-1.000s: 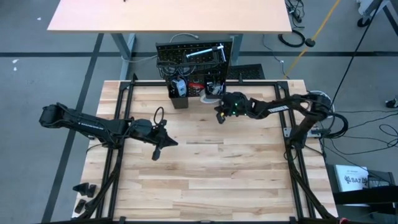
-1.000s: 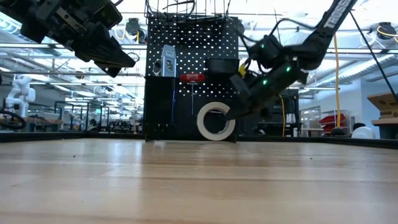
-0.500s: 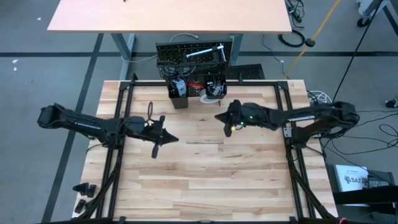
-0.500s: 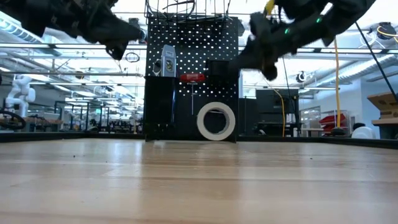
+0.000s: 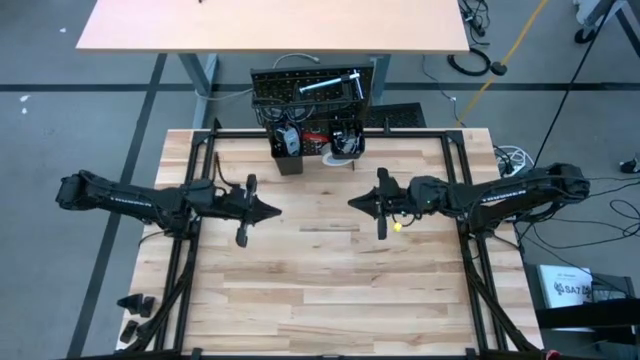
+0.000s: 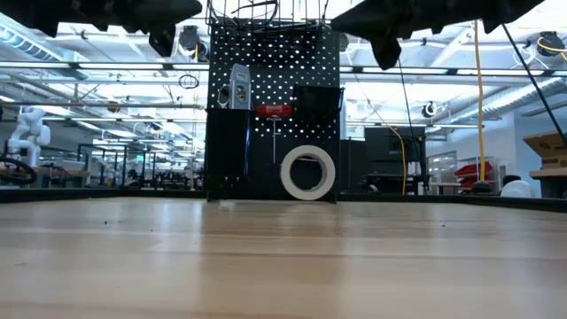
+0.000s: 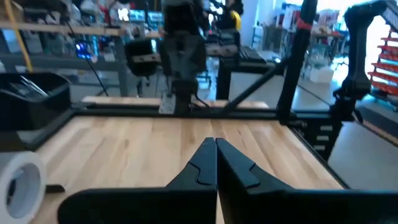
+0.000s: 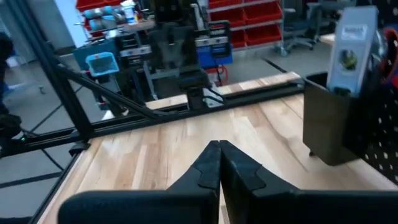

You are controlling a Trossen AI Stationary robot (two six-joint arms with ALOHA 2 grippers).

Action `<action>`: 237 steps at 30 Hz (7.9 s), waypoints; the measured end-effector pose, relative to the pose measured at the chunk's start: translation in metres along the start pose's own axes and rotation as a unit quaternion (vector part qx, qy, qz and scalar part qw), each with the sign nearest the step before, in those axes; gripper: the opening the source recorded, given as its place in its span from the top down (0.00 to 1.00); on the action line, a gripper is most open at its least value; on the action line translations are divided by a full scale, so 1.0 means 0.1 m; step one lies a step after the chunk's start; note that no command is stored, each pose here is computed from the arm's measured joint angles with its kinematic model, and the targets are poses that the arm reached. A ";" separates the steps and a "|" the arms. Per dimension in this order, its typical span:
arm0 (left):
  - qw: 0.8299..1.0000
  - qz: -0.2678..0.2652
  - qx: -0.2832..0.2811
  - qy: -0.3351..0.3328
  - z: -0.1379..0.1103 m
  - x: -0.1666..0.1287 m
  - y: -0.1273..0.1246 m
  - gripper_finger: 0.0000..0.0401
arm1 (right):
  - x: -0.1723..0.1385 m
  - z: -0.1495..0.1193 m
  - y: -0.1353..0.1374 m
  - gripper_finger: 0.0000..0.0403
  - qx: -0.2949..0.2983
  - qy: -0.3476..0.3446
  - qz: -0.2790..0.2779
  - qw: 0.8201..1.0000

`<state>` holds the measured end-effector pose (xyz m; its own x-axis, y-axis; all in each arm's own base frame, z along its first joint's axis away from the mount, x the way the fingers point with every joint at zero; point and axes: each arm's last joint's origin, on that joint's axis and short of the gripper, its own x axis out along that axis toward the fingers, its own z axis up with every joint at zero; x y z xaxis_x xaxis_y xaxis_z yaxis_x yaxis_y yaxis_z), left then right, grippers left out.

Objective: Hang tools onto peg board
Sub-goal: Return to Home Position

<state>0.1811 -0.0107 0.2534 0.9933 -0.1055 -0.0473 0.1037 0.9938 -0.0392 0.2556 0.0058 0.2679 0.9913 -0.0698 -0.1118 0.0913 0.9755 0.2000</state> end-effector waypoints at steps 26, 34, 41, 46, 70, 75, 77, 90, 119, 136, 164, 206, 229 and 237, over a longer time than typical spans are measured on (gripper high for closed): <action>0.997 0.066 0.003 0.028 0.08 -0.70 0.10 1.00 | -0.30 -0.01 0.03 1.00 -0.073 0.077 -0.002 0.994; 0.997 0.072 0.001 0.014 0.00 -0.81 0.09 1.00 | -0.35 -0.19 -0.04 1.00 -0.048 0.081 -0.042 0.995; 0.996 0.091 -0.018 0.017 -0.21 -0.80 0.11 1.00 | -0.53 -0.54 -0.14 1.00 -0.023 0.041 -0.020 0.999; 0.996 0.090 -0.017 0.009 -0.23 -0.82 0.10 1.00 | -0.75 -0.74 -0.21 1.00 0.005 0.004 0.011 1.000; 0.995 0.092 -0.024 0.011 -0.42 -0.84 0.11 1.00 | -1.16 -1.17 -0.43 1.00 0.047 -0.007 -0.019 0.999; 0.995 0.095 -0.037 0.021 -0.56 -0.80 0.12 1.00 | -1.16 -1.19 -0.43 1.00 0.046 0.004 -0.022 0.999; 0.995 0.095 -0.037 0.017 -0.60 -0.78 0.12 1.00 | -1.16 -1.19 -0.43 1.00 0.046 0.005 -0.022 0.999; 0.995 0.093 -0.048 -0.001 -0.91 -0.71 0.14 1.00 | -1.16 -1.21 -0.44 1.00 0.042 0.017 -0.025 0.999; 0.993 0.118 -0.019 0.023 -0.99 -0.71 0.16 1.00 | -1.16 -1.22 -0.45 1.00 0.044 0.018 -0.039 0.998; 0.993 0.118 -0.009 0.024 -0.99 -0.71 0.16 1.00 | -1.16 -1.25 -0.45 1.00 0.021 0.039 -0.028 0.999; 0.993 0.118 -0.009 0.025 -1.00 -0.71 0.16 1.00 | -1.31 -1.26 -0.42 1.00 0.003 0.050 0.033 0.998; 0.993 0.118 -0.009 0.025 -1.00 -0.71 0.16 1.00 | -1.31 -1.26 -0.42 1.00 0.006 0.050 0.034 0.998; 0.993 0.118 -0.009 0.025 -1.00 -0.71 0.16 1.00 | -1.31 -1.26 -0.42 1.00 0.006 0.050 0.034 0.998; 0.993 0.118 -0.009 0.025 -1.00 -0.71 0.16 1.00 | -1.31 -1.26 -0.42 1.00 0.006 0.050 0.034 0.998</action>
<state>0.1073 0.0094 0.1567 0.9861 0.1282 -0.1061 -0.1329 0.9904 -0.0385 0.1099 0.0001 0.1512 0.9807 0.0184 -0.1946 0.0257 0.9748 0.2217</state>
